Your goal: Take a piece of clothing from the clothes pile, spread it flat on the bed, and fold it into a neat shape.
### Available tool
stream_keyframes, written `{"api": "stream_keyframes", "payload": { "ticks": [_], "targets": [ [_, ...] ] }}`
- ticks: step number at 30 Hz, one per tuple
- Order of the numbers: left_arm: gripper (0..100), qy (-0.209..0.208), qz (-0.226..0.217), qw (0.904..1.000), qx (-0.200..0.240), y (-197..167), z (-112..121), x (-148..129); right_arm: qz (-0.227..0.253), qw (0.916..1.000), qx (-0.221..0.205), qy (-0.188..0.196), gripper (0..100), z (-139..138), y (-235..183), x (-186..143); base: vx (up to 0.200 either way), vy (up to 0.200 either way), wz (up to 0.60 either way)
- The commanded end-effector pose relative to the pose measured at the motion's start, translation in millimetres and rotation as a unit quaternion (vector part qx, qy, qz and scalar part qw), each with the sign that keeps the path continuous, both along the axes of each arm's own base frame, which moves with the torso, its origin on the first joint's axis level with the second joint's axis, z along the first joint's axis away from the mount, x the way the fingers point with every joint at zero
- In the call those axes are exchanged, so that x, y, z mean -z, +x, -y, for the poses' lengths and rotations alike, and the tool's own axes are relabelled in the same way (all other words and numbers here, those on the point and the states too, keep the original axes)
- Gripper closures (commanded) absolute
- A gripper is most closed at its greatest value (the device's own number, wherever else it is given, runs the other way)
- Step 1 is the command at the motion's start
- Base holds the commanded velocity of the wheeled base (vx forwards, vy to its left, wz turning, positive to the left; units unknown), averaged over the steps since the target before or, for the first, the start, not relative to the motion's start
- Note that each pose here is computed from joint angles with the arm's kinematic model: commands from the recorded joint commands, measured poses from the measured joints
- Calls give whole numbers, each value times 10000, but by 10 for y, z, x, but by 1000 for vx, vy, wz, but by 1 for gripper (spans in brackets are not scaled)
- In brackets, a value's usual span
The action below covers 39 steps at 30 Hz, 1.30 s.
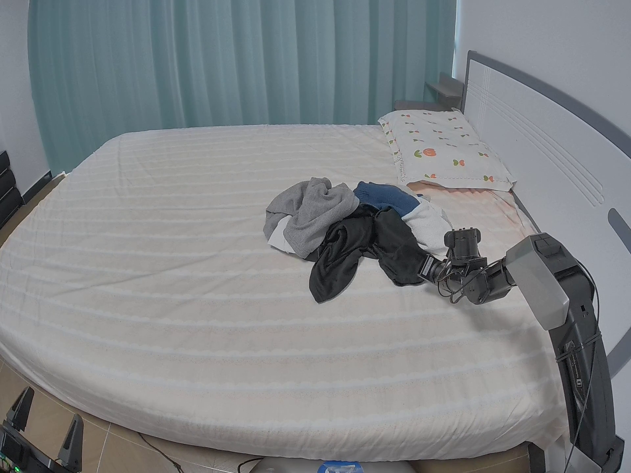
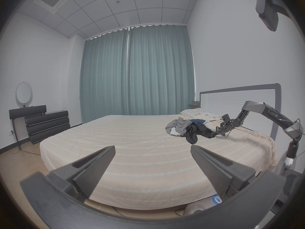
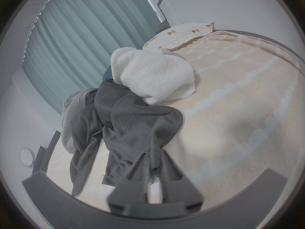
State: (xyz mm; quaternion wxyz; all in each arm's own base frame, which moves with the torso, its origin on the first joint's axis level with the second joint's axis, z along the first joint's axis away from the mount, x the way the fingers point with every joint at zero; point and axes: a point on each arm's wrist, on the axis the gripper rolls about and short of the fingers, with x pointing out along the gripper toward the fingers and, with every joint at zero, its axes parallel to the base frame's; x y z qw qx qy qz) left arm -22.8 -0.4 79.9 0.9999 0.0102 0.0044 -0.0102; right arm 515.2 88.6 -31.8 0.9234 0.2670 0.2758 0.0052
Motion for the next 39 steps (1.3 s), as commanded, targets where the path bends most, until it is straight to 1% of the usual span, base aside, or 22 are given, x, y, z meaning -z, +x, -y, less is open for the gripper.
{"api": "stream_keyframes", "payload": {
  "ticks": [1, 3, 5, 7, 8, 9, 11, 16, 17, 18, 19, 20, 22, 24, 25, 26, 28, 30, 33, 34, 35, 39],
  "targets": [
    [0, -10, 14, 10000, -9, -3, 0, 45, 60, 9991, 119, 391, 100, -3, -62, -268, 0, 0, 0],
    [0, -33, 13, 10000, -9, -3, 0, 45, 13, 9971, 163, 746, 100, -6, -126, -407, 0, 0, 0],
    [0, -117, 4, 9999, -10, -2, 0, 44, -116, 9897, -3, 1427, 100, -8, -283, -681, 0, 0, 0],
    [0, -117, 4, 9999, -10, -2, 0, 44, -116, 9897, -3, 1427, 100, -8, -283, -681, 0, 0, 0],
    [0, -110, 20, 9999, -10, -3, 0, 43, -305, 9839, -182, 1753, 100, 25, -559, -935, 0, 0, 0],
    [0, -110, 20, 9999, -10, -3, 0, 43, -305, 9839, -182, 1753, 100, 25, -559, -935, 0, 0, 0],
    [0, -110, 12, 9999, -25, -3, -1, 45, -420, 9824, -302, 1797, 100, 58, -889, -1092, 0, 0, 0],
    [0, -56, 128, 9999, -16, -9, -1, 8, -152, 9801, -600, 1886, 100, 66, -1562, -1348, 0, 0, 0],
    [0, -102, 364, 9993, 24, -30, 1, -116, -74, 9793, -686, 1902, 100, 56, -1681, -1393, 0, 0, 0],
    [0, -102, 364, 9993, 24, -30, 1, -116, -74, 9793, -686, 1902, 100, 56, -1681, -1393, 0, 0, 0],
    [0, -343, 1036, 9939, 139, -90, 1, -723, 16, 9780, -830, 1915, 100, 34, -1935, -1458, 0, 0, 0],
    [0, -489, 962, 9940, 165, -18, 2, -998, 29, 9774, -898, 1913, 100, 25, -2063, -1483, 0, 0, 0],
    [0, -517, 814, 9951, 198, 114, 5, -1268, 69, 9762, -1016, 1917, 100, -7, -2235, -1550, 0, 0, 0],
    [0, -427, 564, 9973, 211, 276, 8, -1395, 147, 9738, -1183, 1939, 100, -65, -2429, -1649, 0, 0, 0],
    [0, -412, 495, 9977, 215, 309, 8, -1398, 159, 9735, -1201, 1939, 100, -68, -2461, -1665, 0, 0, 0],
    [0, -279, 32, 9993, 235, 517, 12, -1370, 238, 9727, -1261, 1935, 100, -59, -2628, -1741, 0, 0, 0],
    [0, -156, -453, 9985, 266, 709, 17, -1287, 376, 9734, -1205, 1912, 100, -12, -2791, -1815, 0, 0, 0],
    [0, -165, -580, 9971, 462, 800, 39, -1280, 484, 9736, -1189, 1888, 100, 8, -2911, -1878, 0, 0, 0],
    [0, -252, -867, 9900, 1084, 1007, 147, -1270, 537, 9724, -1319, 1850, 100, -9, -3068, -1980, 0, 0, 0],
    [0, -256, -884, 9896, 1105, 1016, 152, -1268, 537, 9724, -1319, 1850, 100, -6, -3074, -1984, 0, 0, 0],
    [0, -255, -1079, 9846, 1349, 1152, 237, -1240, 604, 9731, -1306, 1798, 100, 13, -3124, -2051, 0, 0, 0],
    [0, -76, -1654, 9768, 1358, 1531, 438, -1097, 942, 9702, -1331, 1795, 100, 34, -3162, -2275, 0, 0, 0]
  ]
}}
